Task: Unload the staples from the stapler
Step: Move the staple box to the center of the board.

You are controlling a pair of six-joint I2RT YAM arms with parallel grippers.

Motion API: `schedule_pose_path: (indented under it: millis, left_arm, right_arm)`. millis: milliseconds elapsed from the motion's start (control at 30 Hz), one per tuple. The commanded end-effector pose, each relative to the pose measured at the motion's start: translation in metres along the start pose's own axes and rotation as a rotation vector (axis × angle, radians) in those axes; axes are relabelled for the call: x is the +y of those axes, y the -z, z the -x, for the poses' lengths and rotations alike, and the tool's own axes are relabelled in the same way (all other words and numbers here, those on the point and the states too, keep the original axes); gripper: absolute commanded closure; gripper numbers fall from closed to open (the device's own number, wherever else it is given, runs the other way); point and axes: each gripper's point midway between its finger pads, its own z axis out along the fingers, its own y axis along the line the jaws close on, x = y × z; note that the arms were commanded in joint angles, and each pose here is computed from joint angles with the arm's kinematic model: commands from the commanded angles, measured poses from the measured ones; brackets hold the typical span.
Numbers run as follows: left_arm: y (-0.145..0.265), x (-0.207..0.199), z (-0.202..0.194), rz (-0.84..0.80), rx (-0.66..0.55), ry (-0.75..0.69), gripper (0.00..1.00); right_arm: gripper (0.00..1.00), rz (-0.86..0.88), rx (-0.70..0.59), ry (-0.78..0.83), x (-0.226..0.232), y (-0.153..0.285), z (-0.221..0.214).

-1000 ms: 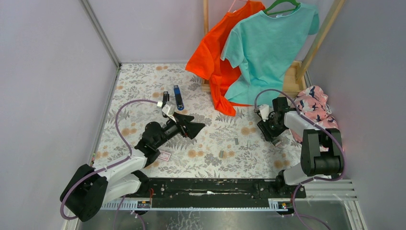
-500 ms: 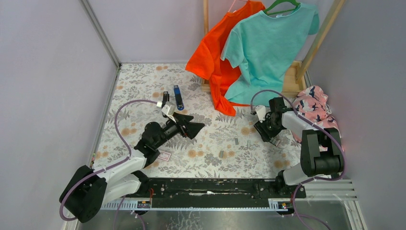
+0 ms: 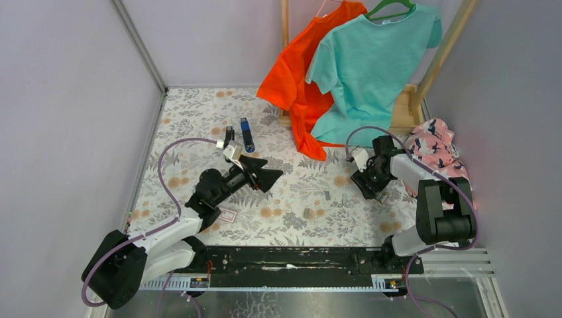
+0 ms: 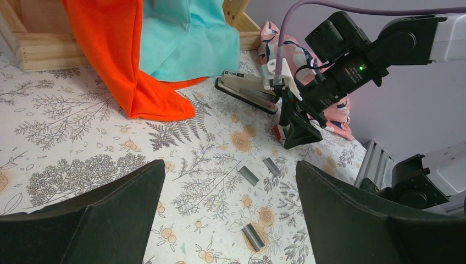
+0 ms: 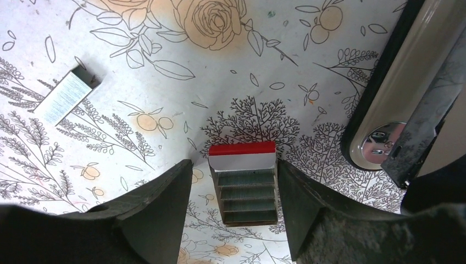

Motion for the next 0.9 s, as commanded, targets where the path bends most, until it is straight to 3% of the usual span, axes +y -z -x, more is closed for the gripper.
schedule_pose_path:
  millis: [0,867]
  left_arm:
    - [0.003,-0.003,0.005,-0.013,-0.027,-0.031,0.04]
    - [0.005,-0.003,0.006,-0.01,-0.033,-0.042,0.04]
  right_arm:
    - [0.34,0.032,-0.032,0.03,0.004,0.01,0.002]
    - [0.35,0.07,-0.065,0.082,0.004,0.008,-0.014]
